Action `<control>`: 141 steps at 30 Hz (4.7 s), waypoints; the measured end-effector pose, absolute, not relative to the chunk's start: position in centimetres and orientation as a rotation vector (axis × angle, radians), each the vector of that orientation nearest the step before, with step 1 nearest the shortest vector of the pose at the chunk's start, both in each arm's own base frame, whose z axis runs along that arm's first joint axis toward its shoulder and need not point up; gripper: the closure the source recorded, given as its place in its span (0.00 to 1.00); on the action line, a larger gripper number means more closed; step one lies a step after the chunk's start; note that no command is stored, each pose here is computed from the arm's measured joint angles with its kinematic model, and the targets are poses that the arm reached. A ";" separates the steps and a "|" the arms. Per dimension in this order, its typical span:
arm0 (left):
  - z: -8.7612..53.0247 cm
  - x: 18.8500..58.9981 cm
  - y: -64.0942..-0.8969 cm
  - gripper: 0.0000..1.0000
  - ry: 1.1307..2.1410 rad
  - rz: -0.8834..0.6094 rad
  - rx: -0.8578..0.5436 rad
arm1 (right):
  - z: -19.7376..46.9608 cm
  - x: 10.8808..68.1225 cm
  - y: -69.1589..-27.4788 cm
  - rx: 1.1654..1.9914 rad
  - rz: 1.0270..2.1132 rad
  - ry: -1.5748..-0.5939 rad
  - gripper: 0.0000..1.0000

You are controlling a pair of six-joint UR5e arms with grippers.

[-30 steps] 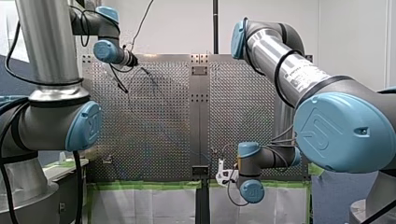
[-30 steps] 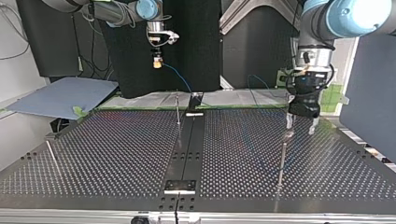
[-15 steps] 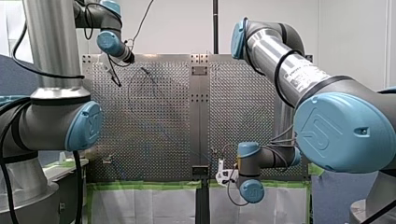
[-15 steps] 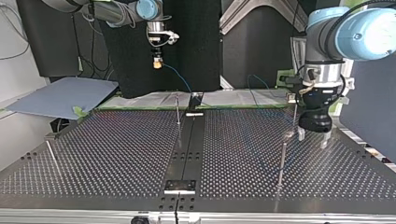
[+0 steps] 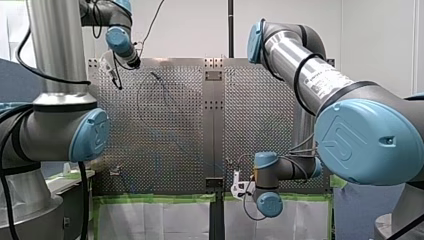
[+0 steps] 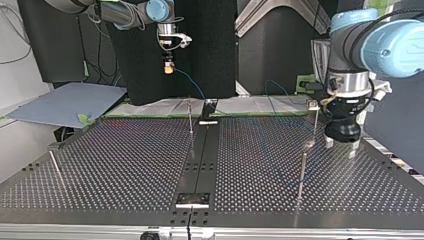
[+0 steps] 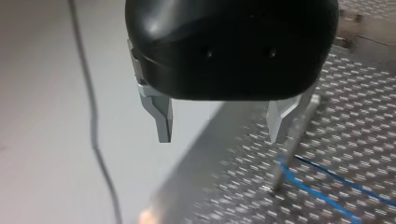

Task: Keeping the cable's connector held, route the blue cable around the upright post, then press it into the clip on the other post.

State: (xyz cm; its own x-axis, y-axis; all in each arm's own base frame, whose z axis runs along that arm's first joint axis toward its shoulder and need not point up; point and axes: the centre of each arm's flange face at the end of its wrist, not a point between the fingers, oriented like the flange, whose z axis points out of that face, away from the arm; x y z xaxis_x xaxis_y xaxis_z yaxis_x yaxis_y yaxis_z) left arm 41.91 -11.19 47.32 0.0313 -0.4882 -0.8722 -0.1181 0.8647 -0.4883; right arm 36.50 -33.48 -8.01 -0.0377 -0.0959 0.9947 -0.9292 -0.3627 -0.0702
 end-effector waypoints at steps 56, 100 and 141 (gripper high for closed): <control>47.5 41.4 -16.3 0.00 1.734 -0.094 0.064 | -8.0 37.1 -33.6 1.541 1.490 -1.100 1.00; 47.3 41.1 -14.0 0.00 1.759 0.080 -0.131 | -8.0 37.4 -33.4 1.556 1.500 -1.091 1.00; 46.2 45.2 -24.0 0.00 1.663 0.052 0.149 | -7.9 37.7 -33.3 1.559 1.520 -1.076 1.00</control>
State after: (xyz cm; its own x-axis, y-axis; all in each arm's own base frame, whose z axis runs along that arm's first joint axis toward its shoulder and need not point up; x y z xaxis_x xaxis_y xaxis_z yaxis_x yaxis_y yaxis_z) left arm 45.21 -23.96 46.22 -0.0906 0.1282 -0.9876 0.0666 0.9902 0.1225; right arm 37.70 -33.27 -7.88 -0.0324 -0.0901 0.9954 -0.9089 -0.4115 -0.0668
